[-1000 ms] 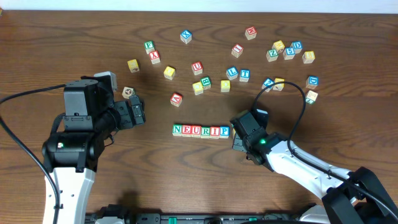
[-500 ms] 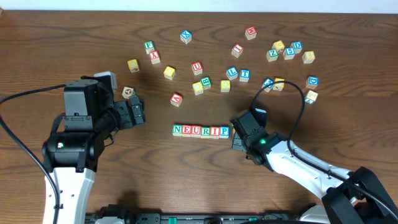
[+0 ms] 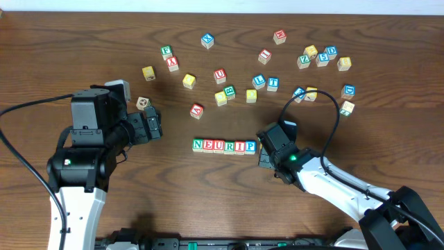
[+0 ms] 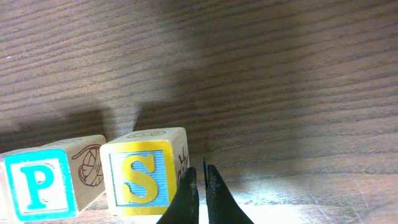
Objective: Spell out NEURIPS
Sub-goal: 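Lower the right gripper and push the S block left against P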
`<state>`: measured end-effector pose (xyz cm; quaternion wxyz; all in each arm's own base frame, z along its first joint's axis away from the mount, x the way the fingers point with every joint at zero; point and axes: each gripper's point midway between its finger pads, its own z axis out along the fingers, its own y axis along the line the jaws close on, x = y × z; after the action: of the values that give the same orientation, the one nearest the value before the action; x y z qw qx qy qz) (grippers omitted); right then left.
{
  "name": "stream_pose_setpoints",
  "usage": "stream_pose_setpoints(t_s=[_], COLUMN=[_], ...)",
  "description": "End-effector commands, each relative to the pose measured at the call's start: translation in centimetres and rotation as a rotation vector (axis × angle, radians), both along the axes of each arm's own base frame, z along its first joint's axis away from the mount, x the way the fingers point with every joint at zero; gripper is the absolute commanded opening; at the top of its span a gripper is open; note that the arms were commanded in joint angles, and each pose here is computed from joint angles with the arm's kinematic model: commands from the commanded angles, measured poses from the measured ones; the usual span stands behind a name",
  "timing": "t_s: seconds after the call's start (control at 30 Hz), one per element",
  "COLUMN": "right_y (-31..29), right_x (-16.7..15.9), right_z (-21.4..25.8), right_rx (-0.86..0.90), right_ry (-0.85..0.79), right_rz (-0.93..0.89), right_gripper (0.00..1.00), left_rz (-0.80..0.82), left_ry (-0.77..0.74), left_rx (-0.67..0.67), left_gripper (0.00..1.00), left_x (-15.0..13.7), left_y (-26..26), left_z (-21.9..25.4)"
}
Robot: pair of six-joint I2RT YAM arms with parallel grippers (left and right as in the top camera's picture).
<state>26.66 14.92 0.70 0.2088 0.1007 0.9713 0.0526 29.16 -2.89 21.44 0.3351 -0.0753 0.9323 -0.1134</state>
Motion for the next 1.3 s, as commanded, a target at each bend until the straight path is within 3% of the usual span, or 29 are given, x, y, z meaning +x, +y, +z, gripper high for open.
stream_pose_setpoints(t_s=[0.0,0.83,1.27], right_y=[0.5,-0.3,0.7], right_x=[-0.3,0.4,0.5], right_z=[-0.3,-0.3,-0.2], right_rx=[-0.003,-0.047,-0.027], right_ry=[0.003,-0.030,-0.034], right_rz=[0.050,0.015,0.093], right_gripper=[0.01,0.01,0.01], left_rz=[-0.009,-0.009,-0.009], left_ry=[-0.026,-0.026,-0.026], left_rx=[-0.003,-0.003,-0.003], left_gripper=[0.98,0.98,0.98], left_x=[0.3,0.3,0.3], left_y=[0.0,0.0,0.0], left_z=[1.1,1.1,1.1])
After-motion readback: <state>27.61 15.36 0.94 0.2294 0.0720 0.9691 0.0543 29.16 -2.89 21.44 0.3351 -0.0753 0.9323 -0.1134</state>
